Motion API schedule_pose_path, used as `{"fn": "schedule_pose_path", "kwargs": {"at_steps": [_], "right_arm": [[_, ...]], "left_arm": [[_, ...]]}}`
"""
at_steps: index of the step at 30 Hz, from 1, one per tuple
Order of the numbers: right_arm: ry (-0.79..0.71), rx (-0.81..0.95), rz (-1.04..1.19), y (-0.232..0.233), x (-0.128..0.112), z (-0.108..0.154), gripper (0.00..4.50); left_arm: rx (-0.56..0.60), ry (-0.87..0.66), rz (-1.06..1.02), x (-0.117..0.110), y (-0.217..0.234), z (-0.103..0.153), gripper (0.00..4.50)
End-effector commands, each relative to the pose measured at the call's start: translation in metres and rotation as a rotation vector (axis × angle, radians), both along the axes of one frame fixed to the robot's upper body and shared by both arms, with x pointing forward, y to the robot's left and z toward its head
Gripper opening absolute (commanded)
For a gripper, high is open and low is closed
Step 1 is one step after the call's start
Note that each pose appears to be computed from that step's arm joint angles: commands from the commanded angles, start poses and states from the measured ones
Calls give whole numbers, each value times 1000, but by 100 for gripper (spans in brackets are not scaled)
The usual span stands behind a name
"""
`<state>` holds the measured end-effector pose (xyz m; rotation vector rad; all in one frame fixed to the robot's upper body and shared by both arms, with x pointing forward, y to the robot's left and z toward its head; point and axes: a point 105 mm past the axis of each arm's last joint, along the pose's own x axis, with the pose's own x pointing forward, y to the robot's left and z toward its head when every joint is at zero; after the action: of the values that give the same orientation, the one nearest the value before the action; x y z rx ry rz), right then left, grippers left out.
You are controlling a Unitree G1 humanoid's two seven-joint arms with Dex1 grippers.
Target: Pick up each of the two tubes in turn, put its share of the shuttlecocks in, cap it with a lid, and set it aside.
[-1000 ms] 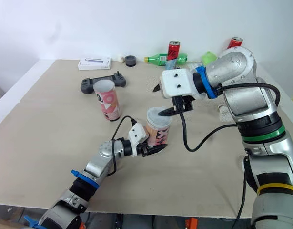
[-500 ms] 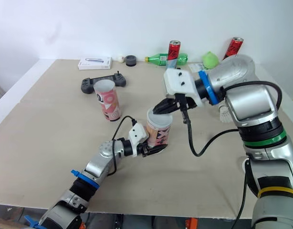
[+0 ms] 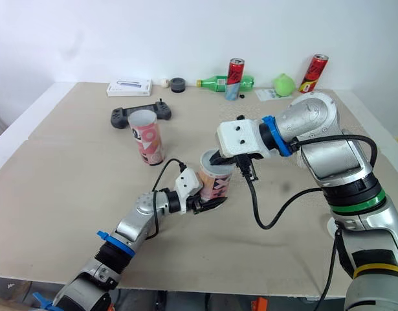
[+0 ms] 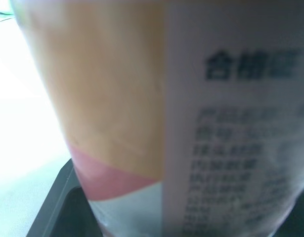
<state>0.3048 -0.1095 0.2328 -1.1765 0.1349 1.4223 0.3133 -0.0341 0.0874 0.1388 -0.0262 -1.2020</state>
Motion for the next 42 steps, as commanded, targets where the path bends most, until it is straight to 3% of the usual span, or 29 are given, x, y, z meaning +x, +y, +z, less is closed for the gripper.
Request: {"fn": "schedule_pose_path", "kwargs": {"at_steps": [1, 4, 8, 9, 10, 13, 14, 16, 17, 18, 27, 35, 42], "right_arm": [[153, 17, -31, -1, -3, -24, 4], [223, 378, -86, 3, -5, 29, 4], [312, 618, -132, -12, -19, 56, 4], [333, 643, -147, -16, -23, 57, 70], [352, 656, -159, -20, -27, 57, 87], [424, 715, -215, -36, -42, 53, 224], [435, 724, -246, -41, -45, 48, 276], [444, 719, -334, -51, -49, 28, 359], [440, 710, -372, -54, -50, 18, 417], [432, 706, -396, -54, -51, 10, 434], [339, 821, -574, -28, -44, -79, 434], [251, 897, -546, 2, -24, -104, 434], [280, 952, -551, 29, 0, -119, 434]], "left_arm": [[39, 53, -2, -3, 1, -16, 273], [27, 48, 13, -2, 3, -14, 273], [-1, 35, 14, -2, 5, -8, 273], [-6, 32, 11, -3, 6, -6, 273], [-10, 28, 5, -3, 6, -4, 273], [-19, 29, -20, -5, 8, -1, 273], [-24, 31, -28, -5, 9, 1, 342], [-36, 36, -47, -7, 11, 5, 395], [-39, 37, -54, -7, 11, 7, 448], [-41, 38, -58, -8, 13, 9, 450], [-19, 20, -65, -17, 77, 26, 450], [2, -1, 15, -21, 125, 52, 450], [15, -18, 67, -23, 141, 63, 450]]}}
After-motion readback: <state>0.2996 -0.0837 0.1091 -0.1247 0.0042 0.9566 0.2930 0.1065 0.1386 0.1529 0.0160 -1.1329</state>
